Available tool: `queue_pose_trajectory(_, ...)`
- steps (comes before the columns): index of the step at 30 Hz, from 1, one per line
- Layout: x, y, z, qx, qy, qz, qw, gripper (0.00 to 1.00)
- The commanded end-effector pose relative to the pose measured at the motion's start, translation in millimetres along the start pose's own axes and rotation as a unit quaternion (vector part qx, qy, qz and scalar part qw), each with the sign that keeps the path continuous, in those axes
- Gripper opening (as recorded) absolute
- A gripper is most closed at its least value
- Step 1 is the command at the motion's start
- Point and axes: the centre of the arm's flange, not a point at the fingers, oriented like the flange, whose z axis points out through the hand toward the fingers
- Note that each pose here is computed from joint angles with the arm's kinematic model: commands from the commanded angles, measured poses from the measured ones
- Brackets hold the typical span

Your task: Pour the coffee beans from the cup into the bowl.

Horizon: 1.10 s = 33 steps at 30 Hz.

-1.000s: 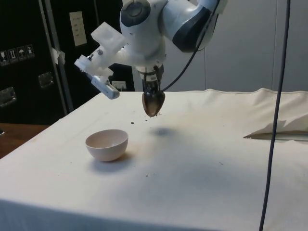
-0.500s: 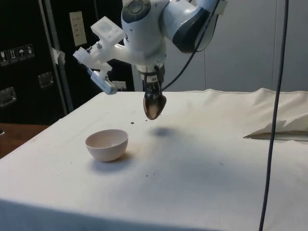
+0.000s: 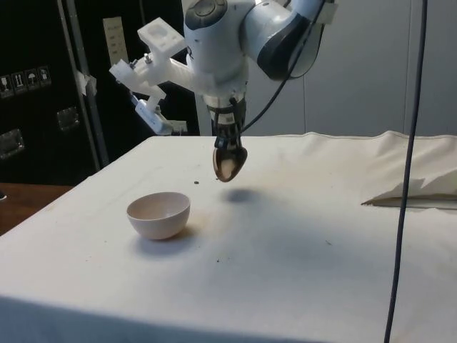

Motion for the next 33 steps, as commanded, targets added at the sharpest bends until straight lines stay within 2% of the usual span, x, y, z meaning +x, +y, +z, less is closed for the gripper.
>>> queue_pose_trajectory(1,-1.2,0.5,3,0.014,-0.002,0.001,0.99990,0.00)
queue_pose_trajectory(5,-1.2,1.7,6,0.026,-0.005,0.007,0.99962,0.00)
queue_pose_trajectory(6,0.2,1.6,5,0.015,-0.003,0.008,0.99985,0.00)
queue_pose_trajectory(7,-1.1,1.9,7,0.028,-0.005,0.008,0.99955,0.00)
queue_pose_trajectory(12,-1.5,3.6,10,0.042,-0.008,0.015,0.99895,0.00)
queue_pose_trajectory(13,0.0,4.0,8,0.031,-0.007,0.016,0.99937,0.00)
queue_pose_trajectory(14,-1.6,4.1,11,0.044,-0.009,0.016,0.99884,0.00)
queue_pose_trajectory(15,-1.5,4.4,11,0.049,-0.010,0.018,0.99858,0.00)
queue_pose_trajectory(20,-3.0,6.0,14,0.060,-0.016,0.024,0.99781,0.00)
queue_pose_trajectory(21,-1.1,6.5,13,0.048,-0.015,0.024,0.99843,0.00)
queue_pose_trajectory(22,-3.4,6.3,15,0.062,-0.017,0.024,0.99765,0.00)
queue_pose_trajectory(29,-4.8,8.1,19,0.079,-0.024,0.032,0.99607,0.00)
queue_pose_trajectory(30,-5.4,8.8,19,0.084,-0.027,0.034,0.99553,0.00)
queue_pose_trajectory(31,-3.3,9.4,17,0.071,-0.025,0.034,0.99655,0.00)
queue_pose_trajectory(32,-5.6,9.1,20,0.085,-0.028,0.035,0.99531,0.00)
queue_pose_trajectory(33,-5.6,9.1,20,0.085,-0.028,0.035,0.99531,0.00)
